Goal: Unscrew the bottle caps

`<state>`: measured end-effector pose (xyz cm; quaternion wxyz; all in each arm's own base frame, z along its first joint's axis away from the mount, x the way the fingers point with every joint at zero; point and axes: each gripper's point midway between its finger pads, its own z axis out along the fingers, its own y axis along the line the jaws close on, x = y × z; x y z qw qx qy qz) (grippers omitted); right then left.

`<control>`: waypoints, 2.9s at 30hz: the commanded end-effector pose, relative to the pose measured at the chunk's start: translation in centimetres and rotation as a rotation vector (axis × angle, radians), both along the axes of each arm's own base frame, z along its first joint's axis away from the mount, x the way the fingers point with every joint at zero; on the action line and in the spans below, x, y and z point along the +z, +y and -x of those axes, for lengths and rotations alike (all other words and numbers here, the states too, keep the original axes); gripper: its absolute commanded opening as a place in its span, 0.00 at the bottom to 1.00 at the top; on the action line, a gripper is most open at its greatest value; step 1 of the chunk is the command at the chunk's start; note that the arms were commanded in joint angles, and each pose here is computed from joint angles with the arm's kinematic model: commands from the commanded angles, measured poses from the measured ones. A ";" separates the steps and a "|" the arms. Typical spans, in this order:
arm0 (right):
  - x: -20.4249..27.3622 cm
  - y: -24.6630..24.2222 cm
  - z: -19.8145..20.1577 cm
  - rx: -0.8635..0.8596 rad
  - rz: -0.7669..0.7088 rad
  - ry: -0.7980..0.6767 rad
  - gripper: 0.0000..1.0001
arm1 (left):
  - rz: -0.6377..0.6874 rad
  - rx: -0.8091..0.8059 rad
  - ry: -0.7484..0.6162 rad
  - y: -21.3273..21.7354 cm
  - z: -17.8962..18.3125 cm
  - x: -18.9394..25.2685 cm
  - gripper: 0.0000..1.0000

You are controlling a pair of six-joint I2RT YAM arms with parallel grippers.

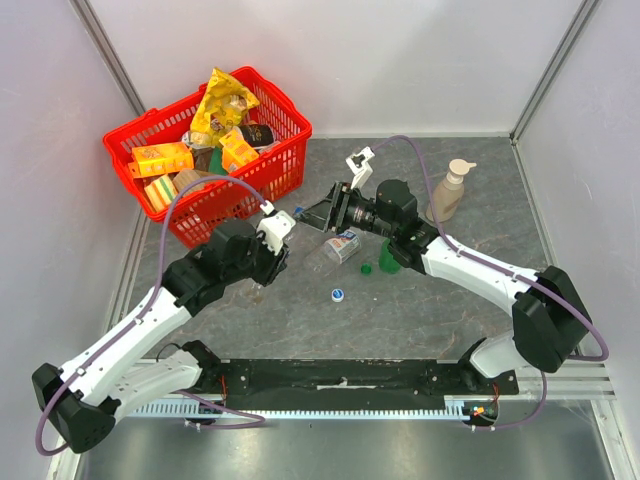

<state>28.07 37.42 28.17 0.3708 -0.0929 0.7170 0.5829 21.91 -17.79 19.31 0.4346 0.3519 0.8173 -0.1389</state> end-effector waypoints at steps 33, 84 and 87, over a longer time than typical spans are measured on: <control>3.0 -0.1 -0.1 0.028 -0.138 -0.054 0.00 | 0.071 -0.053 -0.005 -1.4 0.4 1.0 0.02; 16.4 -8.7 20.1 0.611 -0.574 -0.912 0.02 | 0.657 -1.113 0.085 -7.5 17.4 14.5 0.02; 16.5 -8.7 20.0 0.601 -0.576 -0.901 0.18 | 0.646 -1.086 0.080 -7.6 17.0 14.2 0.02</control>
